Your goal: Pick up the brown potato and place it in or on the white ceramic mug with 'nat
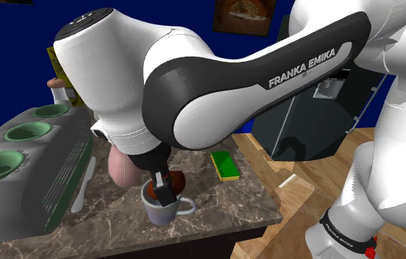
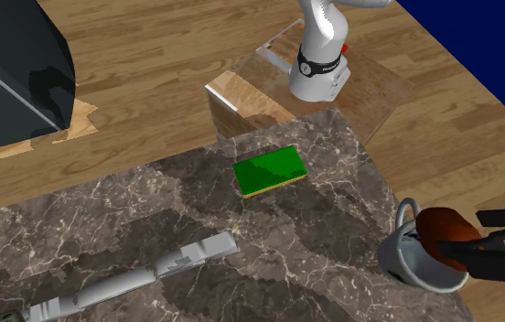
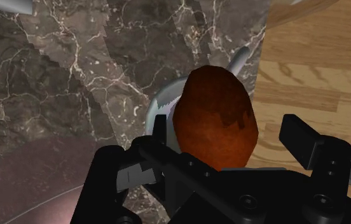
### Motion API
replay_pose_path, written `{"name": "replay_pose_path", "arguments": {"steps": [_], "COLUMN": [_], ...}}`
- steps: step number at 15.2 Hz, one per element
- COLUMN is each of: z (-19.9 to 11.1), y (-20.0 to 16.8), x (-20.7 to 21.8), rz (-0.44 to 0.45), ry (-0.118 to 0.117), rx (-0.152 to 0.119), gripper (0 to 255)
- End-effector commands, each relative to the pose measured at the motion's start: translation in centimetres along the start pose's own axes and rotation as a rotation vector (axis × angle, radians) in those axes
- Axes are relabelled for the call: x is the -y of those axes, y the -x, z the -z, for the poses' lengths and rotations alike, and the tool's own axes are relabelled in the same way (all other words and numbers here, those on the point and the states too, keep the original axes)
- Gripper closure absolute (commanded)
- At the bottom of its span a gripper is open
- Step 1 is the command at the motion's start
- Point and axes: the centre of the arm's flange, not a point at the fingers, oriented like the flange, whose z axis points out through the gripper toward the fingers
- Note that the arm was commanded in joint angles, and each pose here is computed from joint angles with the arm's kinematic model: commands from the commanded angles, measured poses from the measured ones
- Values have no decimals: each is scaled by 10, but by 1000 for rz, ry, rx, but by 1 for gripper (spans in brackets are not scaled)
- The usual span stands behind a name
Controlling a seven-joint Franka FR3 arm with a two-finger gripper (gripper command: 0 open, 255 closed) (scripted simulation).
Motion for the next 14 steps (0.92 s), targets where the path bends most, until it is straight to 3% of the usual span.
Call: {"name": "replay_pose_path", "arguments": {"steps": [1, 2, 6, 14], "z": [0, 0, 50, 50], "y": [0, 0, 0, 0], "x": [0, 0, 0, 0], "rz": [0, 0, 0, 0], "ry": [0, 0, 0, 0], "rx": [0, 0, 0, 0], "gripper": [0, 0, 0, 0]}}
